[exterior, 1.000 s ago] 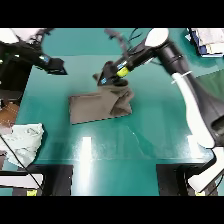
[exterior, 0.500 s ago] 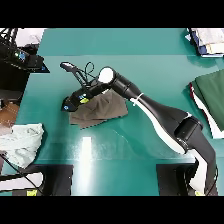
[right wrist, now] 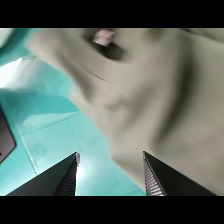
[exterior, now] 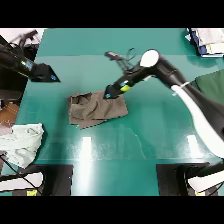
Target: Fold the shirts.
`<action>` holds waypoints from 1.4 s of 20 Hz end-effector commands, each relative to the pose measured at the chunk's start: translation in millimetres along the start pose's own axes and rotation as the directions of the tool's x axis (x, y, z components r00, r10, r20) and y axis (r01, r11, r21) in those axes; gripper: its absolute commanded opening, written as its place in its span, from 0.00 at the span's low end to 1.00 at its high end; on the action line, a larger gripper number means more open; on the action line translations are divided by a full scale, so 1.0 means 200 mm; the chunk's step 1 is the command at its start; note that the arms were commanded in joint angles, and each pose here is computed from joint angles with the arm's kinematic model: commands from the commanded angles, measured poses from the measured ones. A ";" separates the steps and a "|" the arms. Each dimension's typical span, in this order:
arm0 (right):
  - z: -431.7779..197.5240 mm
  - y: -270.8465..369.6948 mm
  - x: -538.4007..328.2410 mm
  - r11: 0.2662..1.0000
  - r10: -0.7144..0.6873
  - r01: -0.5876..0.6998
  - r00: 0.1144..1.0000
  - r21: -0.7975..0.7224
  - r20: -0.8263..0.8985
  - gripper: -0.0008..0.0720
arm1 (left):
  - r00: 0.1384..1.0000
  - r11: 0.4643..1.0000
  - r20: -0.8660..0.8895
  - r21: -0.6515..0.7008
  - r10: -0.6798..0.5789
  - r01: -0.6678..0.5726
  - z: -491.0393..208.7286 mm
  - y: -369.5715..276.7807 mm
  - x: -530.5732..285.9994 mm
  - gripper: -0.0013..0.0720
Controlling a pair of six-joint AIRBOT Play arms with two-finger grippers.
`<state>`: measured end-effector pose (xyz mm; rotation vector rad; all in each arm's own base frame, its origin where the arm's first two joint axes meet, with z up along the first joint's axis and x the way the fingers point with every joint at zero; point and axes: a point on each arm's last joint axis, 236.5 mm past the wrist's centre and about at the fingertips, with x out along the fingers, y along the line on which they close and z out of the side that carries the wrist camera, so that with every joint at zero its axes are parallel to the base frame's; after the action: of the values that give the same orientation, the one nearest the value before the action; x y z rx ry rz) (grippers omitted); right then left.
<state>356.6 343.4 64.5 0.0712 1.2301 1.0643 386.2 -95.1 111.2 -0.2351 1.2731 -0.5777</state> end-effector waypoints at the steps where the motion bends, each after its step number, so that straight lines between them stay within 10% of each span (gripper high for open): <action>1: -0.12 -0.19 -0.15 0.992 -0.058 0.054 0.998 0.116 0.032 0.63 | 0.982 0.986 -0.128 -0.111 -0.138 0.124 -0.22 -0.03 0.21 0.86; 10: -0.24 -0.23 -0.18 0.981 -0.096 0.083 0.993 0.174 0.068 0.63 | 0.972 0.987 -0.190 -0.107 -0.137 0.118 -0.38 -0.06 0.55 0.85; 11: -0.25 -0.23 -0.18 0.981 -0.094 0.082 0.993 0.174 0.065 0.63 | 0.971 0.986 -0.195 -0.115 -0.140 0.120 -0.39 -0.07 0.55 0.55; 12: -0.25 -0.22 -0.18 0.982 -0.091 0.080 0.994 0.174 0.059 0.63 | 0.967 0.986 -0.208 -0.114 -0.145 0.123 -0.41 -0.07 0.54 0.05; 20: -0.26 -0.22 -0.18 0.982 -0.090 0.079 0.994 0.174 0.056 0.63 | 0.840 0.982 -0.515 0.022 0.172 -0.188 -0.86 0.23 0.37 0.05; 21: -0.25 -0.22 -0.18 0.981 -0.092 0.080 0.994 0.174 0.061 0.63 | 0.826 0.982 -0.541 0.003 0.161 -0.190 -0.92 0.23 0.39 0.19; 23: -0.25 -0.22 -0.18 0.982 -0.092 0.080 0.994 0.174 0.060 0.63 | 0.809 0.981 -0.570 -0.025 0.145 -0.193 -1.00 0.25 0.44 1.00; 28: -0.27 -0.22 -0.18 0.982 -0.091 0.082 0.995 0.172 0.045 0.64 | 0.895 0.974 -0.389 0.023 0.217 -0.226 -0.77 0.25 0.40 0.99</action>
<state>345.5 269.8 45.3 0.1803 1.2531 0.8745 245.5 -75.2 -35.9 -0.0088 1.7845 -0.4540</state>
